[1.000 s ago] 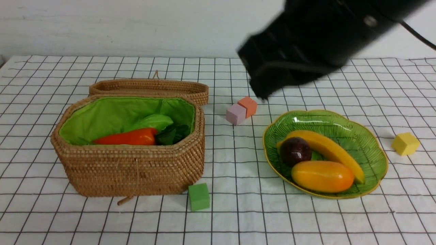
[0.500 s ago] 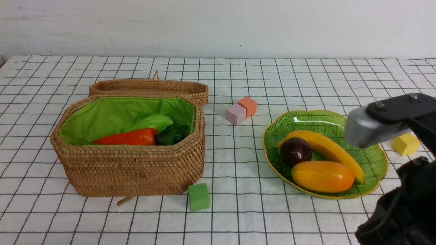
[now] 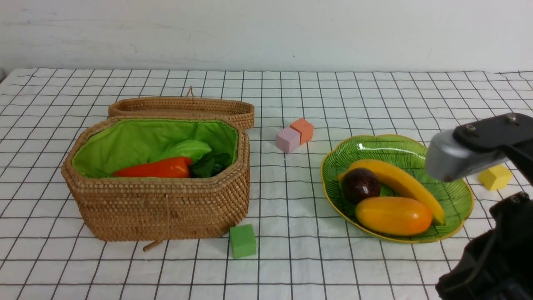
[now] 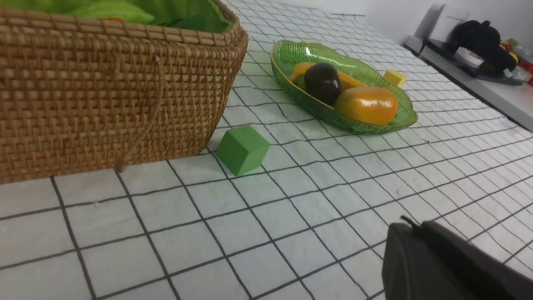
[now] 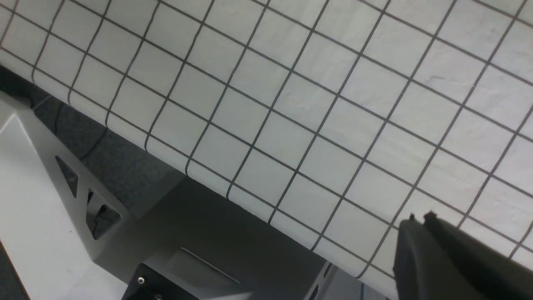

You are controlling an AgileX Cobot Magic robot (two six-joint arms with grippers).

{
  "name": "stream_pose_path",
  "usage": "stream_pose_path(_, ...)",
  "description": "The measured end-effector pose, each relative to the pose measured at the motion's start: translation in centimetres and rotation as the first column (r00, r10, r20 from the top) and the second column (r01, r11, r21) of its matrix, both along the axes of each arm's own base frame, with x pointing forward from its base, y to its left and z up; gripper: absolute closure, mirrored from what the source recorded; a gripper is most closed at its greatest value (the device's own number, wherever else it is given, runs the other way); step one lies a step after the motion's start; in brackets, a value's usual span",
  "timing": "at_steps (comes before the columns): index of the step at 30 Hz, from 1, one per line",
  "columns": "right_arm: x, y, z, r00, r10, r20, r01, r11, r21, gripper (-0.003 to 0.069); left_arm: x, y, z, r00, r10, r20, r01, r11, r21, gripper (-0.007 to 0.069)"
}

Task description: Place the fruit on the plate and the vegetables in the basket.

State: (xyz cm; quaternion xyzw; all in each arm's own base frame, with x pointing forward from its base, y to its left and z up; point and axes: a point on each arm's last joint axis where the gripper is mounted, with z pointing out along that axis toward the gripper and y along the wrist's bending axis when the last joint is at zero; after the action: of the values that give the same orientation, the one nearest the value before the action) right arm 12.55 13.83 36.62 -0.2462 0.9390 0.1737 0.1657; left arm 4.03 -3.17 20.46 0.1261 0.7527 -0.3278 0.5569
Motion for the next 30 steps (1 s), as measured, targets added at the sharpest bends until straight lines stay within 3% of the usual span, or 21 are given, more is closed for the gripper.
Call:
stream_pose_path(5,-0.5,-3.7,0.8,0.987,-0.066,0.146,0.063,0.998,0.024,0.0643,0.0,0.0,-0.2,1.0,0.003,-0.021,-0.003,1.0,0.017,0.0601)
stream_pose_path(8,-0.8,-6.4,-0.9,0.935,-0.164,0.313,0.135,0.984,0.113,0.0659,0.0,0.0,-0.2,1.0,0.004,-0.022,-0.003,1.0,0.018,0.0599)
stream_pose_path(10,-1.2,-8.7,-3.9,0.819,-0.31,0.483,0.24,0.949,0.203,0.0667,0.0,0.0,-0.3,1.0,0.004,-0.022,-0.003,1.0,0.019,0.0596)
stream_pose_path(11,-1.4,-8.8,-4.2,0.81,-0.312,0.496,0.237,0.949,0.21,0.0667,0.0,0.0,-0.3,1.0,0.004,-0.022,-0.003,1.0,0.019,0.0596)
stream_pose_path(13,-2.9,-11.1,-9.1,0.658,-0.439,0.612,0.328,0.899,0.292,0.0667,0.0,0.0,-0.3,1.0,0.004,-0.022,-0.003,1.0,0.019,0.0594)
stream_pose_path(17,-5.6,-12.9,-16.1,0.502,-0.524,0.688,0.411,0.844,0.343,0.0667,0.0,0.0,-0.3,1.0,0.004,-0.022,-0.003,1.0,0.019,0.0588)
stream_pose_path(21,-6.7,-13.2,-18.6,0.459,-0.514,0.725,0.423,0.844,0.331,0.0667,0.0,0.0,-0.3,1.0,0.004,-0.022,-0.003,1.0,0.019,0.0586)
stream_pose_path(30,-7.3,-13.3,-19.2,0.494,-0.5,0.711,0.437,0.85,0.294,0.0666,0.0,0.0,-0.3,1.0,0.004,-0.024,-0.003,1.0,0.019,0.0584)
